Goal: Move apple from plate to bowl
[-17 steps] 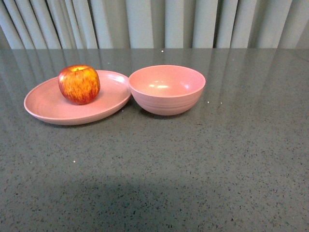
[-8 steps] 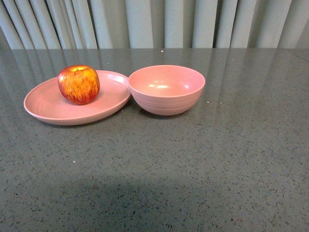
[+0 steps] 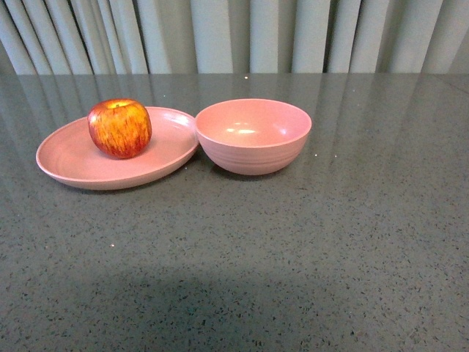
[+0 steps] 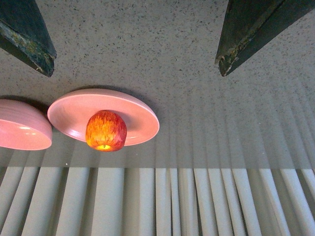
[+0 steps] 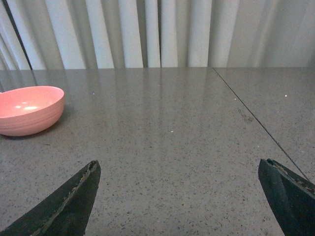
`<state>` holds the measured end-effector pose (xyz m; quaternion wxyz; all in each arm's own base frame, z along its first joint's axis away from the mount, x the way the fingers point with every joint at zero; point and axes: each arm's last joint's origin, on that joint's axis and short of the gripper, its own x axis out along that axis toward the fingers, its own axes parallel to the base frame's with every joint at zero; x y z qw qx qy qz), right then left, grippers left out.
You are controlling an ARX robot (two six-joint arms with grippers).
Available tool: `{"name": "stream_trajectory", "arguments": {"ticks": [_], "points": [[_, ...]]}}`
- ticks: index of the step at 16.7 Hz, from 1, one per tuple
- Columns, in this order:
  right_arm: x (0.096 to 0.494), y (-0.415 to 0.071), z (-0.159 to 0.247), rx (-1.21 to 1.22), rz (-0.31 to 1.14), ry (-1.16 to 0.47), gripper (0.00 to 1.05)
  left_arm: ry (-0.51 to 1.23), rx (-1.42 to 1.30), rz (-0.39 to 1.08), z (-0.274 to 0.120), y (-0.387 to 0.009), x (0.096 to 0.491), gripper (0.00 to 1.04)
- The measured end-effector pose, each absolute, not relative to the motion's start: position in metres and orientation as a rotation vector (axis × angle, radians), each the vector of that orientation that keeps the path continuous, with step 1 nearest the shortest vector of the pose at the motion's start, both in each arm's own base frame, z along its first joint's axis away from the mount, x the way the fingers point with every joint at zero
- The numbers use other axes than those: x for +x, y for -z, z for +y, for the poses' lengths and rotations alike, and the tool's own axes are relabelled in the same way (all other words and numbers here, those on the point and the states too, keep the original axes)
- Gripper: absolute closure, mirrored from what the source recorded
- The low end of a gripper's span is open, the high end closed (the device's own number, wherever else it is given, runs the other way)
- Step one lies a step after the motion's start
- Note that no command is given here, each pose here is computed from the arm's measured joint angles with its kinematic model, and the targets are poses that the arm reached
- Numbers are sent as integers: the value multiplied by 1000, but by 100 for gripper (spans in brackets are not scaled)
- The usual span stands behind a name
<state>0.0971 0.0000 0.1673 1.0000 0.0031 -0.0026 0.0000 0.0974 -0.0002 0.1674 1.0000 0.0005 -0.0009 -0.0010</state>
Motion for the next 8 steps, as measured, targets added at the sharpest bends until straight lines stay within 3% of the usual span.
{"name": "stream_trajectory", "arguments": {"ticks": [8], "points": [[97, -167, 0, 6, -5, 0, 7, 2, 1, -2, 0, -167, 97, 7]]}}
